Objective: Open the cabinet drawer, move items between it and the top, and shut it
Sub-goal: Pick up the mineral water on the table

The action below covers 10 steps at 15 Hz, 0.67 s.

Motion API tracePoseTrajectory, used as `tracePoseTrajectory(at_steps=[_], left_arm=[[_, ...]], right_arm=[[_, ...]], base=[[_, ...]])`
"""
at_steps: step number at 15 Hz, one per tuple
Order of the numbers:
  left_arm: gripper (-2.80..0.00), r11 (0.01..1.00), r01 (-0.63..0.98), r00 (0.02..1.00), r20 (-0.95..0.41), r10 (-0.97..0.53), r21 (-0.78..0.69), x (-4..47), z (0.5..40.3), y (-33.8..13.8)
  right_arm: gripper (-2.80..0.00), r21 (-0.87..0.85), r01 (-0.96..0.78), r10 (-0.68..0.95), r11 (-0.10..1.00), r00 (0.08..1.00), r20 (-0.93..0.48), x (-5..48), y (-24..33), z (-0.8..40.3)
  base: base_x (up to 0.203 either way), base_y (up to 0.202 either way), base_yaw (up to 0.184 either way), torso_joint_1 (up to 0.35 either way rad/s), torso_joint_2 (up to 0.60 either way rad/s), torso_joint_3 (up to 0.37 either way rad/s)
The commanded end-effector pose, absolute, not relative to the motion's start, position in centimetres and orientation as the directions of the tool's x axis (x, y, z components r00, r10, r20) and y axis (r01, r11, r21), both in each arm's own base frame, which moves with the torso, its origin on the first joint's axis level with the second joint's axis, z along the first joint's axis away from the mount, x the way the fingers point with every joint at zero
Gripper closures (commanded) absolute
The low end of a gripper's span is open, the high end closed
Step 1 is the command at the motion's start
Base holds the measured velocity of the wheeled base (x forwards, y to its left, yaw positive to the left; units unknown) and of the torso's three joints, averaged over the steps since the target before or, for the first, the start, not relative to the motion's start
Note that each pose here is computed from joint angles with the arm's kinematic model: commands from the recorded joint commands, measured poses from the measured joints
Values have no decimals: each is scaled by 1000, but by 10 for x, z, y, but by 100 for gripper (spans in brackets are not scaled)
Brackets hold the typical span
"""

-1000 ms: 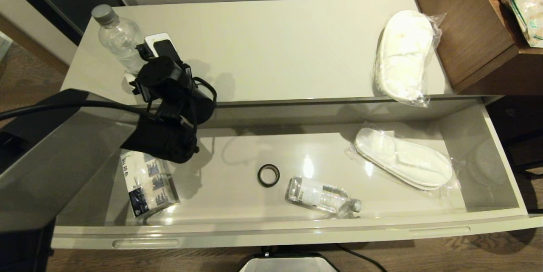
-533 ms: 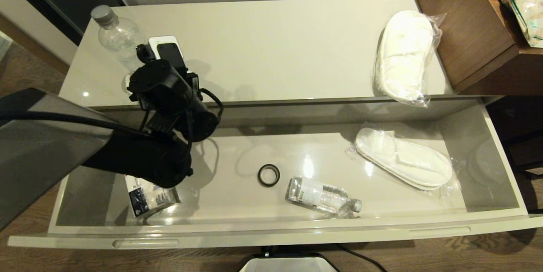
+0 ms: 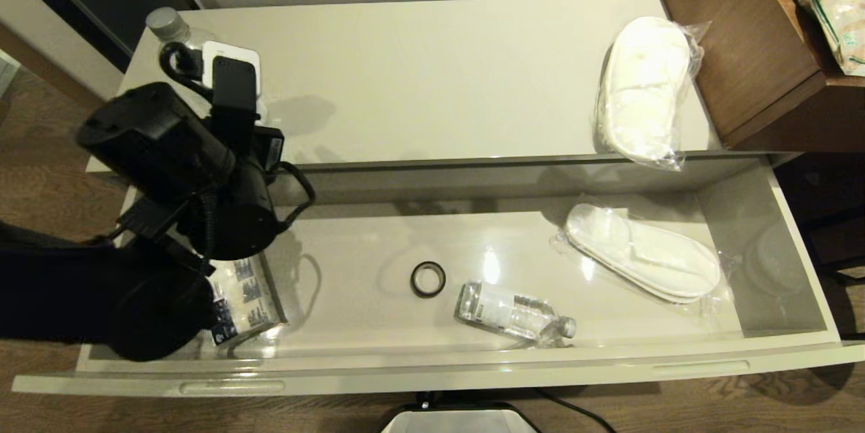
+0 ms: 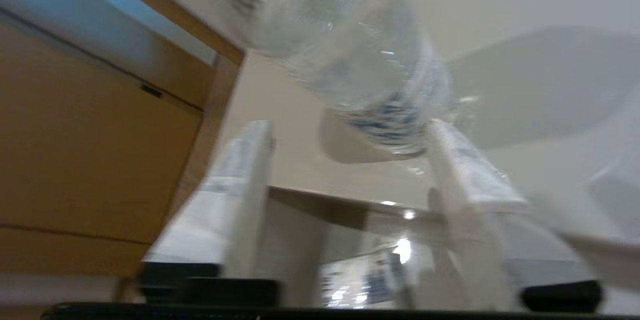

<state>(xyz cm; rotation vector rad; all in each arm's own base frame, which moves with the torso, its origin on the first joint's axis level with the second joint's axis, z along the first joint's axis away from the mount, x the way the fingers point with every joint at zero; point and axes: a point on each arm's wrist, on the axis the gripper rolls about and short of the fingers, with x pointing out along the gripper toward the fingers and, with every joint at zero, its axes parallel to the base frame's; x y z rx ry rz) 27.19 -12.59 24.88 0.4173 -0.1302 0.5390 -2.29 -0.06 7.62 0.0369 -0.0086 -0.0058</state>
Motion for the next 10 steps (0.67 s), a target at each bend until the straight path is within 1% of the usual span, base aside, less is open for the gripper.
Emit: tracePoseTrajectory(at_steps=[1,3,5,6,8,10], left_arm=[[0,773,-520,854,234,464,364,228,284,-99],[0,745,-446,889,147,434,496,188,299,-77],[0,696,-328,907,7,422,639,142,303,-51],[0,680,-271,906,-59,420,682,119,303,-39],[0,684,-165,898,-178,402,711,70,305,-15],[0,731,-54,894,-292,339,681,29,305,3]], right_arm=[[0,37,5,-6,999,1000,21,-24,-1,75],[0,37,5,-6,999,1000,21,-24,-1,75],[0,37,5,-6,999,1000,21,-24,-1,75],[0,37,5,-6,999,1000,21,-24,-1,75],[0,37,5,-6,999,1000,21,-24,-1,75],[0,37,5,-6,999,1000,21,-24,-1,75]], base=[[0,0,0,0,0,0],[0,0,0,0,0,0],[0,0,0,0,0,0],[0,0,0,0,0,0],[0,0,0,0,0,0],[0,0,0,0,0,0]])
